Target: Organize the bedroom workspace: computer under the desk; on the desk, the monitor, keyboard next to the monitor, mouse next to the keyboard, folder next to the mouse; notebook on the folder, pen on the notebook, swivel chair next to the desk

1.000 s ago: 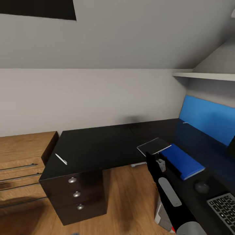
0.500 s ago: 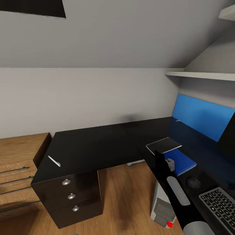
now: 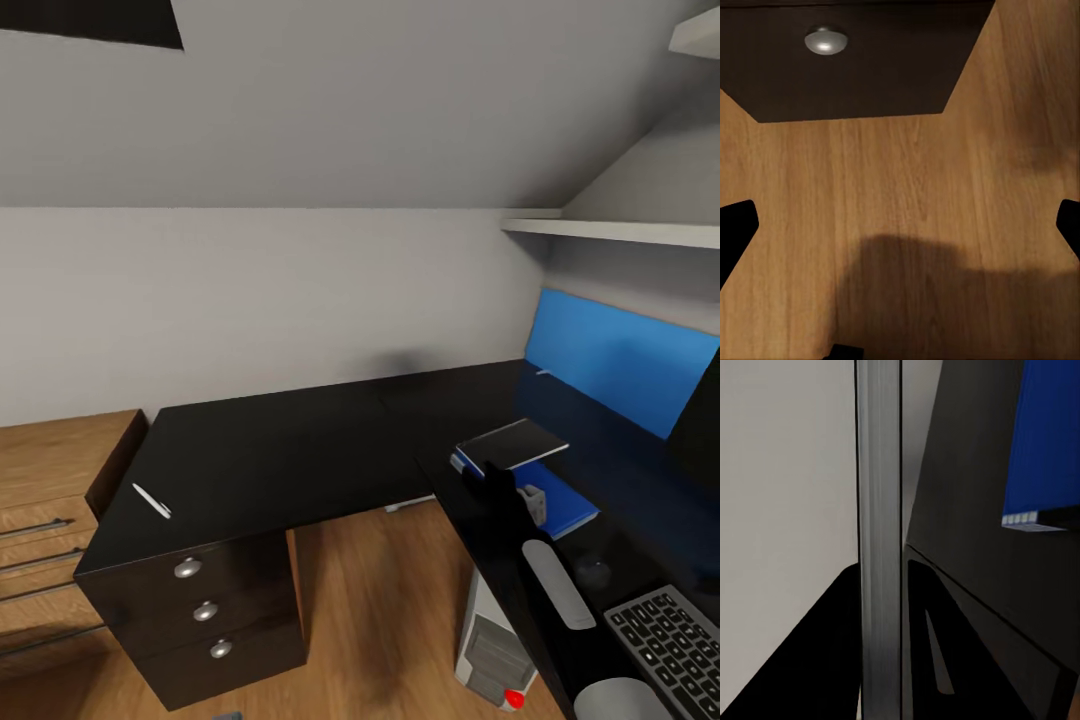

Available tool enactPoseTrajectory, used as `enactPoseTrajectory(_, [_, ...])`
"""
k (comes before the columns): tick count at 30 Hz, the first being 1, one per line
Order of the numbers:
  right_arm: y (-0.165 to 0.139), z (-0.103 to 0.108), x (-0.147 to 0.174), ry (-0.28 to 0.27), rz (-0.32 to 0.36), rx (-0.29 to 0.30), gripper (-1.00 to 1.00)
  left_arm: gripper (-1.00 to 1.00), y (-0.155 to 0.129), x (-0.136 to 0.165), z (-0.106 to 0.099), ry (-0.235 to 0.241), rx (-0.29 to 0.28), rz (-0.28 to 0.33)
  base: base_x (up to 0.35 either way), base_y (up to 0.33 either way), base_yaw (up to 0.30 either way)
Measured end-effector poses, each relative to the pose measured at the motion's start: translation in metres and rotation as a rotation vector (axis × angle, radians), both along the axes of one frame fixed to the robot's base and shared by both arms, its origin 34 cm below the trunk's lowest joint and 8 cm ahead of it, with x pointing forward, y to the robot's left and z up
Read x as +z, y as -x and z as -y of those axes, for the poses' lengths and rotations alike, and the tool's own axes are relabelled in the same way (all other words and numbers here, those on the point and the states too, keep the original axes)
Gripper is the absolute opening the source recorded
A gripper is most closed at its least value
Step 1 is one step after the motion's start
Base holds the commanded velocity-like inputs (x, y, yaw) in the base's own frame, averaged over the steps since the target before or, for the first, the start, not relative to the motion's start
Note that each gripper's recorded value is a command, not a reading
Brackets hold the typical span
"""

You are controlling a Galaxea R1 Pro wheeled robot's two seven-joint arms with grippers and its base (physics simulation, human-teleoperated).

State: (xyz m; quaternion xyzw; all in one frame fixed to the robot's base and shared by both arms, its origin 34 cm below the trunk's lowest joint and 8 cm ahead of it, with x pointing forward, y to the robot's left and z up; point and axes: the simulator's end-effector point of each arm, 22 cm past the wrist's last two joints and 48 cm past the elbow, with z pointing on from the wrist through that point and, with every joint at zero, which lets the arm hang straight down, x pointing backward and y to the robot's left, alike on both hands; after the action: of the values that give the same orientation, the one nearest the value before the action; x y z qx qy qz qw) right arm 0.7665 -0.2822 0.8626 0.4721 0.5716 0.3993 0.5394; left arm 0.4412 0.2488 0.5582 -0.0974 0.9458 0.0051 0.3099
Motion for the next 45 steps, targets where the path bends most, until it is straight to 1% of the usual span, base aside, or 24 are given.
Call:
enactPoseTrajectory(2, [0.000,0.001,-0.001,-0.001,-0.003,-0.003,-1.00,1.00,0.000,0.000,0.000,0.000,0.000,0.001,0.008,-0.010,0.000])
enactPoseTrajectory(4, [0.001,0.011,-0.003,-0.014,-0.012,-0.027,-1.00,1.00,0.000,0.000,0.000,0.000,0.000,0.002,0.003,-0.004,0.000])
enactPoseTrajectory(7, [0.003,0.029,-0.012,-0.037,-0.050,-0.071,-1.00,1.00,0.000,0.000,0.000,0.000,0.000,0.002,0.001,-0.001,0.000])
enactPoseTrajectory(9, [0.005,0.033,-0.016,-0.043,-0.071,-0.083,-1.00,1.00,0.000,0.000,0.000,0.000,0.000,0.002,0.000,0.000,0.000])
enactPoseTrajectory(15, [0.006,0.036,-0.023,-0.057,-0.098,-0.082,-1.00,1.00,0.000,0.000,0.000,0.000,0.000,0.001,0.000,0.000,0.000])
enactPoseTrajectory(17, [0.007,0.041,-0.025,-0.066,-0.109,-0.088,-1.00,1.00,0.000,0.000,0.000,0.000,0.000,0.001,0.000,0.000,0.000])
enactPoseTrajectory(18, [0.009,0.045,-0.033,-0.076,-0.143,-0.094,-1.00,1.00,0.000,0.000,0.001,0.001,0.000,0.001,0.000,0.000,0.000])
enactPoseTrajectory(20, [0.012,0.046,-0.040,-0.081,-0.178,-0.096,-1.00,1.00,0.000,0.000,0.001,0.001,0.000,0.001,0.000,0.000,0.000])
enactPoseTrajectory(21, [0.012,0.047,-0.041,-0.082,-0.183,-0.096,-1.00,1.00,0.000,0.000,0.001,0.001,0.000,0.001,0.000,0.000,0.000])
enactPoseTrajectory(33, [0.014,0.049,-0.046,-0.081,-0.209,-0.101,-1.00,1.00,0.000,0.000,0.001,0.001,0.000,0.002,0.000,0.000,0.000])
enactPoseTrajectory(45, [0.014,0.049,-0.047,-0.080,-0.210,-0.102,-1.00,1.00,0.000,0.000,0.001,0.002,0.001,0.002,0.021,-0.028,0.000])
